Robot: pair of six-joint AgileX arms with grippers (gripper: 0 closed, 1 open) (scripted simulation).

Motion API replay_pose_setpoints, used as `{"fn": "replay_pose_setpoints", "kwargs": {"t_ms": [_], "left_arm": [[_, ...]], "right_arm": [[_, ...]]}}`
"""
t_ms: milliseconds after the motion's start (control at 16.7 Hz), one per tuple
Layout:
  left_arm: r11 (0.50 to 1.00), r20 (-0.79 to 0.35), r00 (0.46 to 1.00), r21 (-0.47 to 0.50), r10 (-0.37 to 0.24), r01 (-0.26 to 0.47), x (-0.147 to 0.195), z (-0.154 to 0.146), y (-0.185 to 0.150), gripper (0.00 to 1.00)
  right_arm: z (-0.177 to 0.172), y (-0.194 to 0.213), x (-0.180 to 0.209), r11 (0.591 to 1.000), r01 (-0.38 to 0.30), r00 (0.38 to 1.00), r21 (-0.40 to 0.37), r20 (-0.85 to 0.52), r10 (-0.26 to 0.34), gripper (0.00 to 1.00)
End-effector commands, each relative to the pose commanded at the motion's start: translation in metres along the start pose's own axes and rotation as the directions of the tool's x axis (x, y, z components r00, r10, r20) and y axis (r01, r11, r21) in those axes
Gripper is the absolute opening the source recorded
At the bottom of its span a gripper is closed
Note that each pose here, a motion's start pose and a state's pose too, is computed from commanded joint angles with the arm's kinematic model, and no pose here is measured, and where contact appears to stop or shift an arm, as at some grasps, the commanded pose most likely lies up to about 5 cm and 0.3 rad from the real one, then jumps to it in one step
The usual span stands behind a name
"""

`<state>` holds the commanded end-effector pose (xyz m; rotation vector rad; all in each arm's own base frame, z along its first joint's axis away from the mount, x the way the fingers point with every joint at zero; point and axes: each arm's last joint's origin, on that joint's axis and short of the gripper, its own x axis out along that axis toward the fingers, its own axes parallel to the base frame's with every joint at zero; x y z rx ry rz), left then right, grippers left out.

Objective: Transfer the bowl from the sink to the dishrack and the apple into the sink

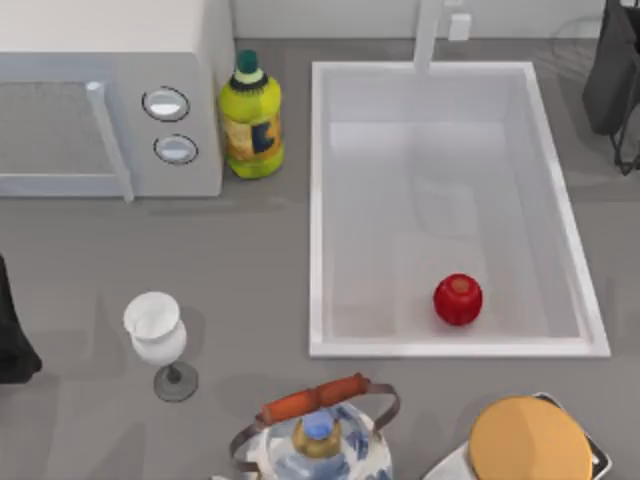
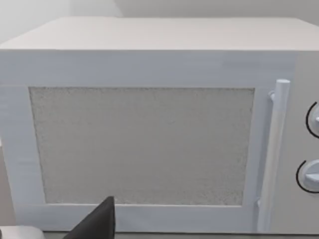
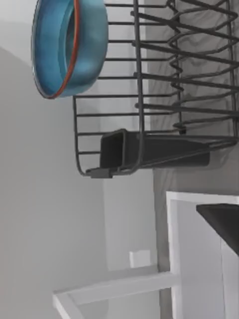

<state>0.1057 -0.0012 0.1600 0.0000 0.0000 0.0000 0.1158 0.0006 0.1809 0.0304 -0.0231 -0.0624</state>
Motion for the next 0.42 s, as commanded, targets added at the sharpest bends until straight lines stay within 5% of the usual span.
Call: {"fn": "replay_pose_setpoints", "kwargs": {"t_ms": [420], "left_arm": [[1.0, 0.0, 1.0, 0.0, 0.0, 0.0, 0.0, 0.0, 0.0, 1.0]], "right_arm": [[-0.021, -0.003, -0.01, 0.998, -0.063, 0.998, -0.03, -0.024, 0.062, 1.0]]}}
